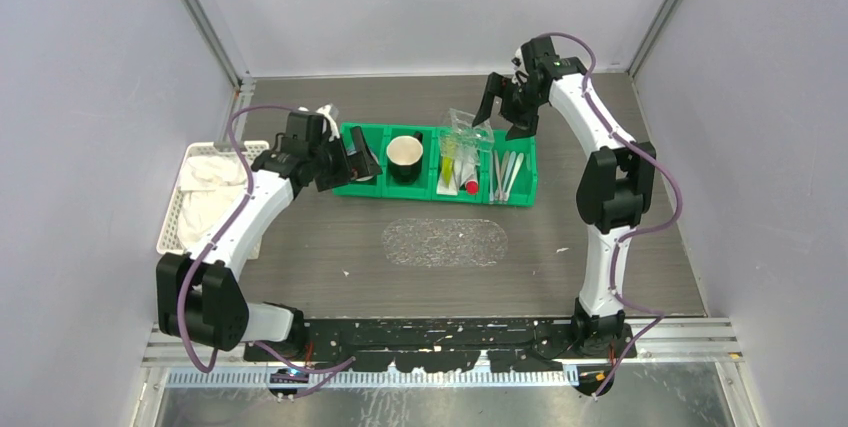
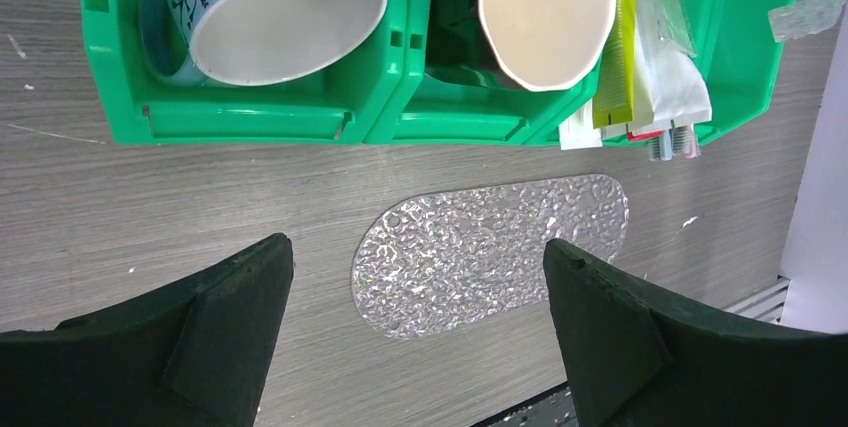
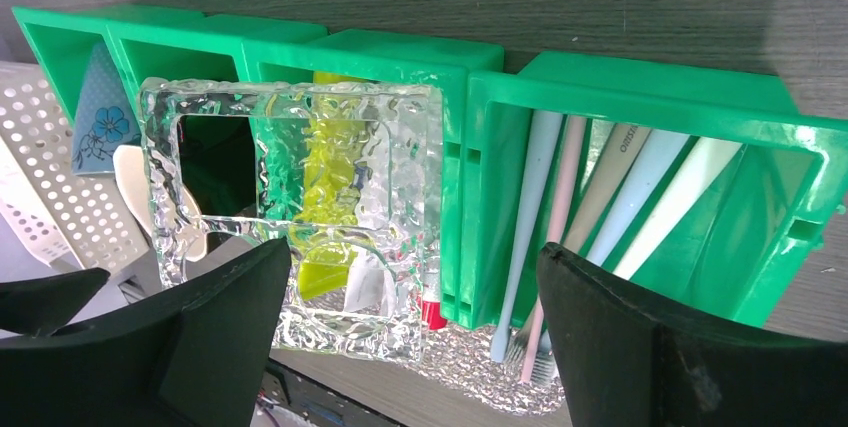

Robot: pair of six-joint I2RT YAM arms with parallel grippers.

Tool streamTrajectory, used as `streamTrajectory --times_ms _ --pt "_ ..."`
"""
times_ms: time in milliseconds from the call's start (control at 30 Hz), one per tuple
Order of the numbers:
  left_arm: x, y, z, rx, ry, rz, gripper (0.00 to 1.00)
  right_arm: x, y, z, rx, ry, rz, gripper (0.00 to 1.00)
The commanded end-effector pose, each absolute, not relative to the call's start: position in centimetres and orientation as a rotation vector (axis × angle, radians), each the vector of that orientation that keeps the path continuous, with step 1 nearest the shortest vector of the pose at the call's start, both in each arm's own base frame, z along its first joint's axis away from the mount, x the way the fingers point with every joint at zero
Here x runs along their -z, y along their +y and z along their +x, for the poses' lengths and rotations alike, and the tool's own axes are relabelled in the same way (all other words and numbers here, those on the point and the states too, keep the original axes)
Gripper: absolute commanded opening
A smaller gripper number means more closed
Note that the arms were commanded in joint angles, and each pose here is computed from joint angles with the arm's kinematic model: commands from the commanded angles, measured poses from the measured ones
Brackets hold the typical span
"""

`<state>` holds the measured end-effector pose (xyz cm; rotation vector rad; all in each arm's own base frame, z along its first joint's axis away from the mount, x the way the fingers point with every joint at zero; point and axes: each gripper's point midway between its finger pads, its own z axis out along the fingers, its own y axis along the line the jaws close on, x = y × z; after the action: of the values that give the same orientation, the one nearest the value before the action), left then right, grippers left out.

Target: Prepare toiletry sets of a toothbrush and toothpaste on the tray

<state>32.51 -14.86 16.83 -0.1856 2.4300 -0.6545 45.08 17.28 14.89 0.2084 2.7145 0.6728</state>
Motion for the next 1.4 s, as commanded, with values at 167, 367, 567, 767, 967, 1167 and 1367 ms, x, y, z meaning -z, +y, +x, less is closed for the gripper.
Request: streamTrajectory --times_ms 167,367,567,767,967,1167,1367 --pt "-17.1 -14.9 32.6 0.661 2.401 -0.178 0.96 -16.7 16.0 43.0 -0.596 2.689 0.176 0.98" --pt "-16.9 -15.1 32.7 0.675 2.403 -0.184 0.96 -18.4 15.6 42.8 -0.579 2.650 0.180 0.95" --pt "-16.7 -15.1 32.5 0.673 2.405 -0.184 0.96 -18.1 15.1 42.8 -0.580 2.644 0.206 0.90" --pt "-16.7 -15.0 32.4 0.672 2.405 -0.185 0.96 -16.2 15.7 43.1 -0.613 2.681 0.214 0.83" --pt "-16.7 -15.0 32.4 0.670 2.403 -0.185 0.96 -13.9 16.5 44.0 -0.645 2.725 0.230 0.78" --pt "-16.6 -14.9 32.4 0.667 2.404 -0.188 0.96 -13.0 17.4 44.8 -0.665 2.743 0.219 0.68" --pt "-16.8 -14.9 32.4 0.665 2.401 -0.187 0.96 -13.2 17.8 44.3 -0.655 2.747 0.199 0.26"
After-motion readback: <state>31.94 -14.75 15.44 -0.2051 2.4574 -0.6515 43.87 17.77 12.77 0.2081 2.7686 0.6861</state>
